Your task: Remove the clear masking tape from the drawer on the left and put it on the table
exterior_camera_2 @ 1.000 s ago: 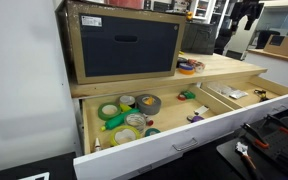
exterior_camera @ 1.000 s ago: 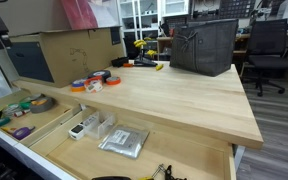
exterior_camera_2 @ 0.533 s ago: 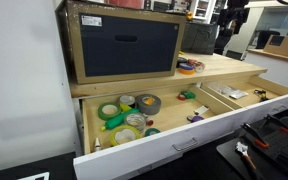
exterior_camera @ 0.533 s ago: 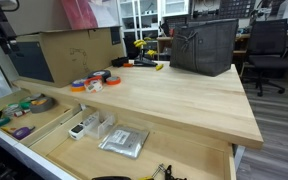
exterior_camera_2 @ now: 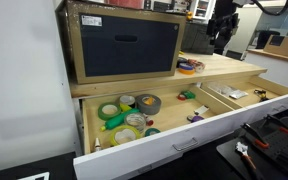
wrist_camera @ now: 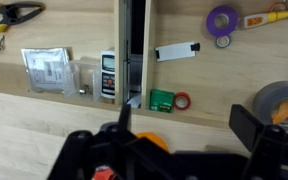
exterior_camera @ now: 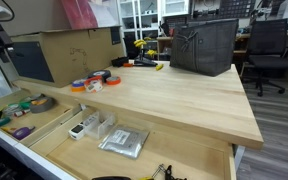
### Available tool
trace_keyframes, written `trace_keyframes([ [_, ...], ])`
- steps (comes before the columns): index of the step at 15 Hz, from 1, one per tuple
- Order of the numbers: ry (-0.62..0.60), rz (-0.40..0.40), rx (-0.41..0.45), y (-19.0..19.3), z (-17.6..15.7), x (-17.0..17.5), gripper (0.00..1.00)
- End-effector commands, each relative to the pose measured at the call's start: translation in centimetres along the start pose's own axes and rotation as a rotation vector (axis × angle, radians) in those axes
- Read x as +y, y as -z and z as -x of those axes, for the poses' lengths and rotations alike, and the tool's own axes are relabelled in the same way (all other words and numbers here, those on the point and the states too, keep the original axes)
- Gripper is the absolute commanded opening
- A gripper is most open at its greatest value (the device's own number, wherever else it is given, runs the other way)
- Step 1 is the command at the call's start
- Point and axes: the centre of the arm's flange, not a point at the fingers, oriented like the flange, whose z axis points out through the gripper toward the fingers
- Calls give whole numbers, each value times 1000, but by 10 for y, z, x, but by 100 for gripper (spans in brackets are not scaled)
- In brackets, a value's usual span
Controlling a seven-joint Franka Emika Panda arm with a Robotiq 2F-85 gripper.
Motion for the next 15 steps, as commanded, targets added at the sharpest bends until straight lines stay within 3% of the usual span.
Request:
trace_keyframes([
  [1,44,27,11,-14,-5,-32,100],
  [10,238,10,-116,-68,-16,-86,100],
  [15,377,-11,-135,-82,-29,-117,100],
])
